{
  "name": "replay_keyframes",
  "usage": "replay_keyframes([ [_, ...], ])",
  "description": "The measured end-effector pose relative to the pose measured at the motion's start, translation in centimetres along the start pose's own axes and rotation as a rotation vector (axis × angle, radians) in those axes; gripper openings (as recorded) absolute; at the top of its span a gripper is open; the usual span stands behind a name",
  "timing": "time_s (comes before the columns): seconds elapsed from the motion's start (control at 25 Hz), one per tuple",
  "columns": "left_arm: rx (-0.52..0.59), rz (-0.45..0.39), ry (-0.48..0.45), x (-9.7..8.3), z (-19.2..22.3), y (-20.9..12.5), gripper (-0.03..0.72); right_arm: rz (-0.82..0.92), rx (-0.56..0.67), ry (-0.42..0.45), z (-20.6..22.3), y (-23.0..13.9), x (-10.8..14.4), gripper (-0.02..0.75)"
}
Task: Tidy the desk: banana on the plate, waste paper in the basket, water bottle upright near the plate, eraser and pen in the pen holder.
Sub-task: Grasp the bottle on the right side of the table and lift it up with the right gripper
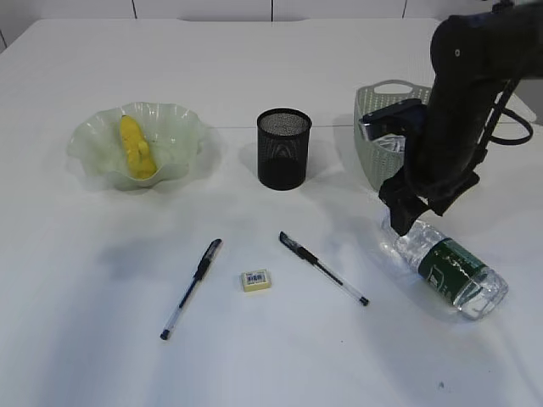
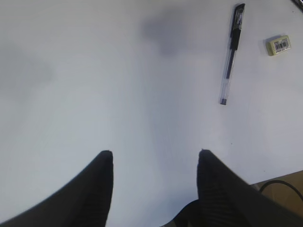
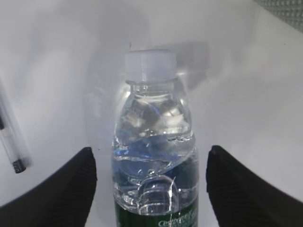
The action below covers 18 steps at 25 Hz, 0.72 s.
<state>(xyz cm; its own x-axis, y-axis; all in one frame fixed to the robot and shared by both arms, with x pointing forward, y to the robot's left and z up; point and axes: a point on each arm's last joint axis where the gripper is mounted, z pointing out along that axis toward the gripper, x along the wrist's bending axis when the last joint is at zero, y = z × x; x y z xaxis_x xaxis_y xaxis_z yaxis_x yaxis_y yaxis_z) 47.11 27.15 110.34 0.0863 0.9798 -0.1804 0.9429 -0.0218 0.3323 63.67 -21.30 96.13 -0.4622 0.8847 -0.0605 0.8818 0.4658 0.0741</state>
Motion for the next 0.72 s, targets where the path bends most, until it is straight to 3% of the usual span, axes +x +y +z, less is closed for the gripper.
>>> replay_keyframes([
  [0.36,-0.040,-0.001,0.000,0.0,0.0,0.4,0.403,-0.010,0.073,0.008,3.0,0.1,0.0,0.543],
  [0.72,-0.053,-0.001,0.001,0.0,0.0,0.5,0.403,-0.009,0.056,0.004,4.0,0.6,-0.1,0.545],
])
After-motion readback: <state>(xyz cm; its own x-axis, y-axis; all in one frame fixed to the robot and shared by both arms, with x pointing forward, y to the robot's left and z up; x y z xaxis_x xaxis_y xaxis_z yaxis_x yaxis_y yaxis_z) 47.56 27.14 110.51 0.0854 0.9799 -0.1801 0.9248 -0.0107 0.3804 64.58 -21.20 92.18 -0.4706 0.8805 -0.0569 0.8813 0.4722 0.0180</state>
